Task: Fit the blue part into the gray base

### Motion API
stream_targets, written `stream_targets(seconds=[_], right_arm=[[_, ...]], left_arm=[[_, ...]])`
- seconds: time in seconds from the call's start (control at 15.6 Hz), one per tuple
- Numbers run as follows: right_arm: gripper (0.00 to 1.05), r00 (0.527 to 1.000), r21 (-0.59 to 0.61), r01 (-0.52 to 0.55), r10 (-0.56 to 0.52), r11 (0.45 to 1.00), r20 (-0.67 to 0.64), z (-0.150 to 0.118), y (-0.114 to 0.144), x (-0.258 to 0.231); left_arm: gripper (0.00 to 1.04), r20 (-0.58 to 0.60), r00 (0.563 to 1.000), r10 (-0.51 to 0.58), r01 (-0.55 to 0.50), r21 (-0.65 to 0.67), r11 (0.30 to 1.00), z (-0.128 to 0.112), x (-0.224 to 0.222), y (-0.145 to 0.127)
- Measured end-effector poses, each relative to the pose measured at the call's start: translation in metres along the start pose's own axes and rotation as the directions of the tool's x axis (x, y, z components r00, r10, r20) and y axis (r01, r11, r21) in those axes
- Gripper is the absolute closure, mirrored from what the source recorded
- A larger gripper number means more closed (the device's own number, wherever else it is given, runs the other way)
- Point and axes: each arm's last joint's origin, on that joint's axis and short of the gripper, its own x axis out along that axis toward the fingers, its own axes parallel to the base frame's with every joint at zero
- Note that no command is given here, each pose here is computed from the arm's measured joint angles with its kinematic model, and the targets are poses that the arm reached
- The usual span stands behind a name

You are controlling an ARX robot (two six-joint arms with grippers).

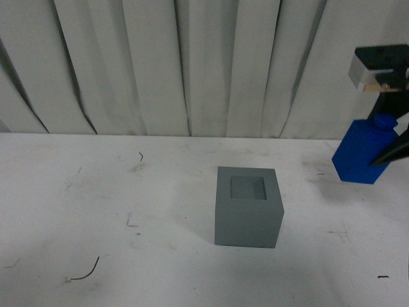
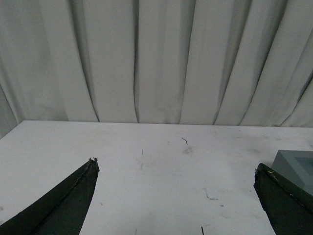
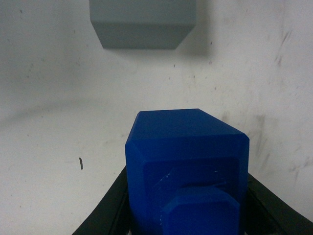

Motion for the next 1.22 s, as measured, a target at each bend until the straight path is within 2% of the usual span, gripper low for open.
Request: stream_targets(seconds=[0.19, 0.51, 0.77, 1.22], right_arm=[[0.58, 0.997, -0.007, -0.04, 0.041, 0.999, 0.069, 0.037, 0.002, 0.001], [0.58, 0.994, 0.002, -0.089, 0.089, 0.996, 0.061, 0.069, 0.001, 0.026], [0.58, 0.988, -0.019, -0.143, 0.144, 0.99, 0.052, 0.109, 0.005, 0.056], [0.58, 0.99, 0.009, -0.139, 0.139, 0.99, 0.0, 0.123, -0.001, 0.08]], left_arm=[[0.07, 0.0, 1.0, 0.0, 0.0, 0.0, 1.0, 0.0, 0.0, 0.0], [0.07, 0.0, 1.0, 0.0, 0.0, 0.0, 1.0, 0.0, 0.0, 0.0], [0.07, 0.0, 1.0, 0.0, 0.0, 0.0, 1.0, 0.0, 0.0, 0.0], [0.07, 0.0, 1.0, 0.0, 0.0, 0.0, 1.0, 0.0, 0.0, 0.0]])
